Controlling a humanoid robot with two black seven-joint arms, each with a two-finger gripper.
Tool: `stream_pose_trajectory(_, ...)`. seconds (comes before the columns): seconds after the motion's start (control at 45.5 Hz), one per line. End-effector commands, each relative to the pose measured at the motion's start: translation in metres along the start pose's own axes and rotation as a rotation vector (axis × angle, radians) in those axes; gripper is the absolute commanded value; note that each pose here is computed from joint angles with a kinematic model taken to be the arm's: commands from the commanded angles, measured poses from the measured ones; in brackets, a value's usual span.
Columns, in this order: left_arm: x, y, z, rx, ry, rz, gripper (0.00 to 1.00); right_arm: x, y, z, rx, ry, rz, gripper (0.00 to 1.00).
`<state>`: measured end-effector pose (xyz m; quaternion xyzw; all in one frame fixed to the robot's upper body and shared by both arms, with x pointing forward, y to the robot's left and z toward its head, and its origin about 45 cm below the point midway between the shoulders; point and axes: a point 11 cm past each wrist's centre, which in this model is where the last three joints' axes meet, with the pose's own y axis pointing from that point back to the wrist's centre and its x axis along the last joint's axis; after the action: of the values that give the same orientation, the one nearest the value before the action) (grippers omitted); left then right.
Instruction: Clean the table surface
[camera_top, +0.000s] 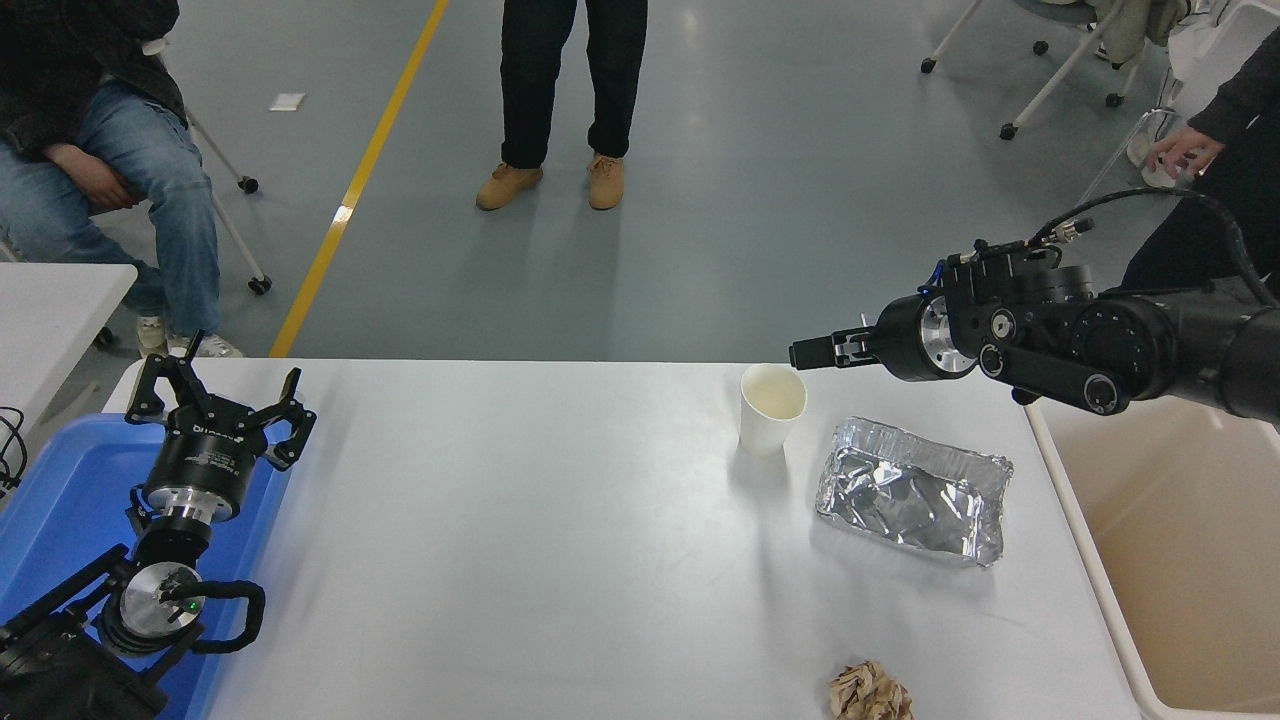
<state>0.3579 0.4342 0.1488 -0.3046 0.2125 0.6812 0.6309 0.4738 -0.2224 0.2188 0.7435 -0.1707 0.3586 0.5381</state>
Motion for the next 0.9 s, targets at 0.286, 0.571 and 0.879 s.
stream_pose_trajectory(0.286,0.0,0.0,0.0,0.0,0.0,0.0,0.99,-0.032,-0.033,-0.007,-0.015,-0.036,-0.005,0.89)
stream_pose_trajectory(0.571,0.0,0.0,0.0,0.0,0.0,0.0,0.99,-0.042,-0.045,-0.013,-0.021,-0.035,-0.008,0.89)
stream_pose_trajectory(0.879,0.0,0.0,0.0,0.0,0.0,0.0,0.99,-0.041,-0.051,-0.014,-0.031,-0.032,0.012,0.88)
